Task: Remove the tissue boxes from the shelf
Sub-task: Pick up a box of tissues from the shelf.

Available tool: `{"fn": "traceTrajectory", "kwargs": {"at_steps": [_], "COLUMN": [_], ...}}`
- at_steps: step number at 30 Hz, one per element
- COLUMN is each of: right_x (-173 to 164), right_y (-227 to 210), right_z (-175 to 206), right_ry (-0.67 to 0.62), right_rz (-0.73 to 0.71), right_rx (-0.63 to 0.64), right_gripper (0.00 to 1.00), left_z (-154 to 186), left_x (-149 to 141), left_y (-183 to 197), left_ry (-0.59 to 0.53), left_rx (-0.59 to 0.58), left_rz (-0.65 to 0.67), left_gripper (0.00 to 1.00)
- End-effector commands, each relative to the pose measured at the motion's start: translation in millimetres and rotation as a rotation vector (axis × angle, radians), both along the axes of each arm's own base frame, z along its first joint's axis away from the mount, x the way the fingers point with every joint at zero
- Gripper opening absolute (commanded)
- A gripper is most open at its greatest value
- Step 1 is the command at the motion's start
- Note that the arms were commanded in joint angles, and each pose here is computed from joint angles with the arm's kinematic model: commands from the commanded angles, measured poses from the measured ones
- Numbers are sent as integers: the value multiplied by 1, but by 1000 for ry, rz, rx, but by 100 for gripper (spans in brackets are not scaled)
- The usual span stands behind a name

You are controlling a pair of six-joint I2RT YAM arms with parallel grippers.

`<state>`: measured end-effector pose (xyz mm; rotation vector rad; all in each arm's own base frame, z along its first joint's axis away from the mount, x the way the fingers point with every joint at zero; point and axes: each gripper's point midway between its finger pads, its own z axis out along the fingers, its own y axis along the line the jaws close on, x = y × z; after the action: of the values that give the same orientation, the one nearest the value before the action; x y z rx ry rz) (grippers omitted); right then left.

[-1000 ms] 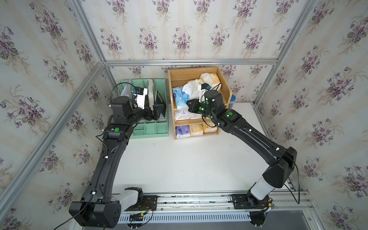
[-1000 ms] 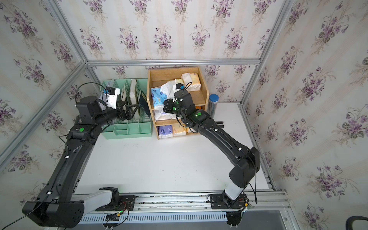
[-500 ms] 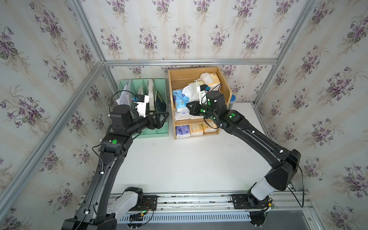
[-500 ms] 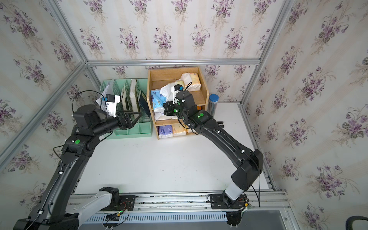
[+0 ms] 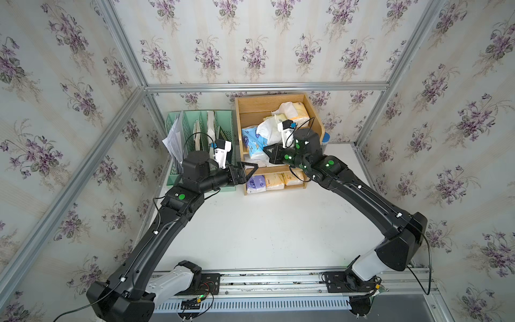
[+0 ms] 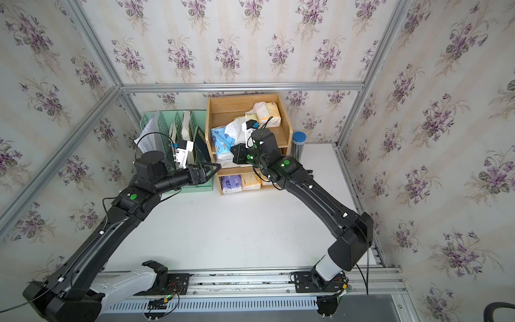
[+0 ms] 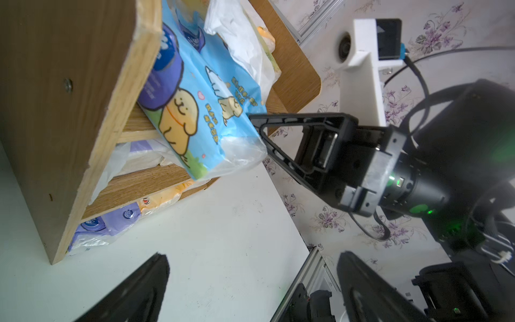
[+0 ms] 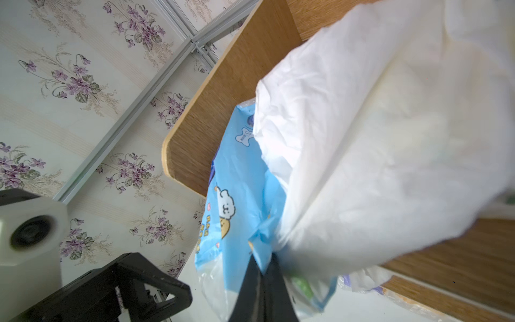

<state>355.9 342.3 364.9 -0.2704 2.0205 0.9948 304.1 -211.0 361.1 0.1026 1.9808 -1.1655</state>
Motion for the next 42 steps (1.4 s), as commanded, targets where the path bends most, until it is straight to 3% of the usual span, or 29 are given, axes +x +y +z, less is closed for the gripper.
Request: {"fn": "traceTrajectory", "kwargs": {"at_steps": [1,10,12,15,17,21,26,28,30,33,42], "right_x": [-7,-18,-19,-21,-22,-25,-27,-26,-24,-16,8], "right_y": [2,1,0,0,-1,-1,-2,-3,-8,-20,-47], "right_z": [8,6,6,7,8,9,10,11,13,18,37], "right_ry": [-29,-27,-27,-32,-35,-34,-39,-42,-51,-64,-71], "right_rz": [40,87,93,101,101,109,115,110,91,52,25], "right_rx": [18,26,26,31,34,42,43,36,24,18,114], "right_gripper": [0,0,0,0,0,0,0,24,54,73,75], "left_z": [20,18,18,16,13,13,16,19,22,24,29], "left_x": [20,49,54,61,62,65,66,64,62,58,52], "left_y": [-3,-20,-26,-25,-24,-22,-25,-24,-20,-11,-5], "left_ry": [-52,-45,-47,-43,-35,-35,-38,-46,-52,-59,-67], "left_rx": [-55,-77,-77,-72,-63,-49,-49,-46,-33,-13,28], "left_rz": [80,144,136,179,198,215,203,201,214,246,256], "left_gripper": [99,98,80,37,18,1,0,0,0,0,0]}}
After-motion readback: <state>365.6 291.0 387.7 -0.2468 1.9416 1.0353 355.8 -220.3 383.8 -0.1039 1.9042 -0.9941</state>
